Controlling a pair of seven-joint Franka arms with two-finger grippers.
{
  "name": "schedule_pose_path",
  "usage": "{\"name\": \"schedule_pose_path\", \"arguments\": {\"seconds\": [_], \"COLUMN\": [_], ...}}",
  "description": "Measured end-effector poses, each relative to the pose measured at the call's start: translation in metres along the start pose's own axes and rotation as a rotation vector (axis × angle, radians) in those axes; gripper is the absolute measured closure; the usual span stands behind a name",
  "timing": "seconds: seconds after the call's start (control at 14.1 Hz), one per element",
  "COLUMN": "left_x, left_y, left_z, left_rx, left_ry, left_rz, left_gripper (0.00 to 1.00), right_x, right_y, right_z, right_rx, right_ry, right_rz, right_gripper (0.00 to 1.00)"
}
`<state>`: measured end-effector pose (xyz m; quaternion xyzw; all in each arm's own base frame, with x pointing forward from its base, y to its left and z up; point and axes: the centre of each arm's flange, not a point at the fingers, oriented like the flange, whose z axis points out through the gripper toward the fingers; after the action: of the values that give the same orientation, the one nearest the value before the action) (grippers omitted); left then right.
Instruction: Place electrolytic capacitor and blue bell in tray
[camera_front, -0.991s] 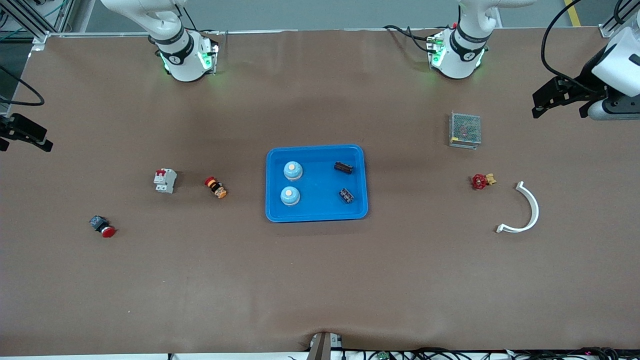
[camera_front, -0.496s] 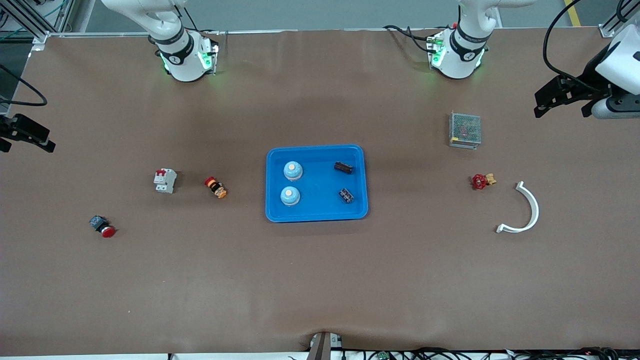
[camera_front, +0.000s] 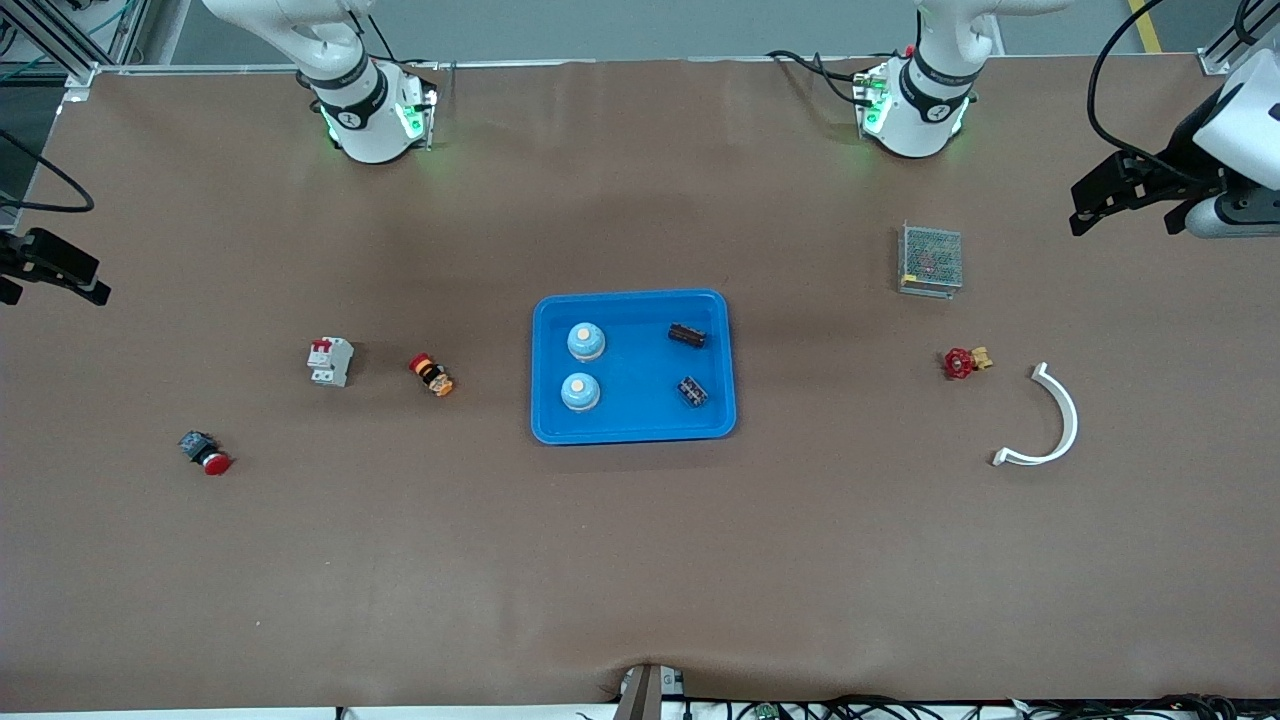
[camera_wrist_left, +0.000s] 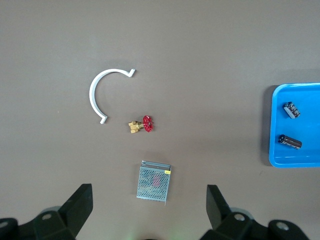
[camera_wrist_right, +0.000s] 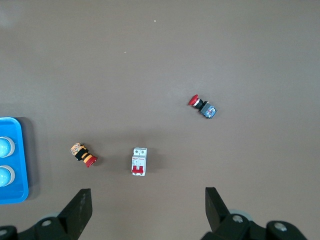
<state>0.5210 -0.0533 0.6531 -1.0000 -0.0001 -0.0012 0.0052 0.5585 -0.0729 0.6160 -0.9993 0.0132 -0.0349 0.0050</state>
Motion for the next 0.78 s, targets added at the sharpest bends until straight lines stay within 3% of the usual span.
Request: {"name": "schedule_pose_path", "arguments": {"seconds": [0.78], "left_x": [0.001], "left_y": [-0.006], "left_z": [-0.01], "left_rx": [-0.003], "left_ry": [0.022], "left_rz": [-0.015], "left_gripper": [0.0], "right_x": [0.001], "right_y": [0.0], "right_z": [0.003], "right_rx": [0.0], "right_ry": [-0.004], "right_rz": [0.0], "right_gripper": [0.0]}}
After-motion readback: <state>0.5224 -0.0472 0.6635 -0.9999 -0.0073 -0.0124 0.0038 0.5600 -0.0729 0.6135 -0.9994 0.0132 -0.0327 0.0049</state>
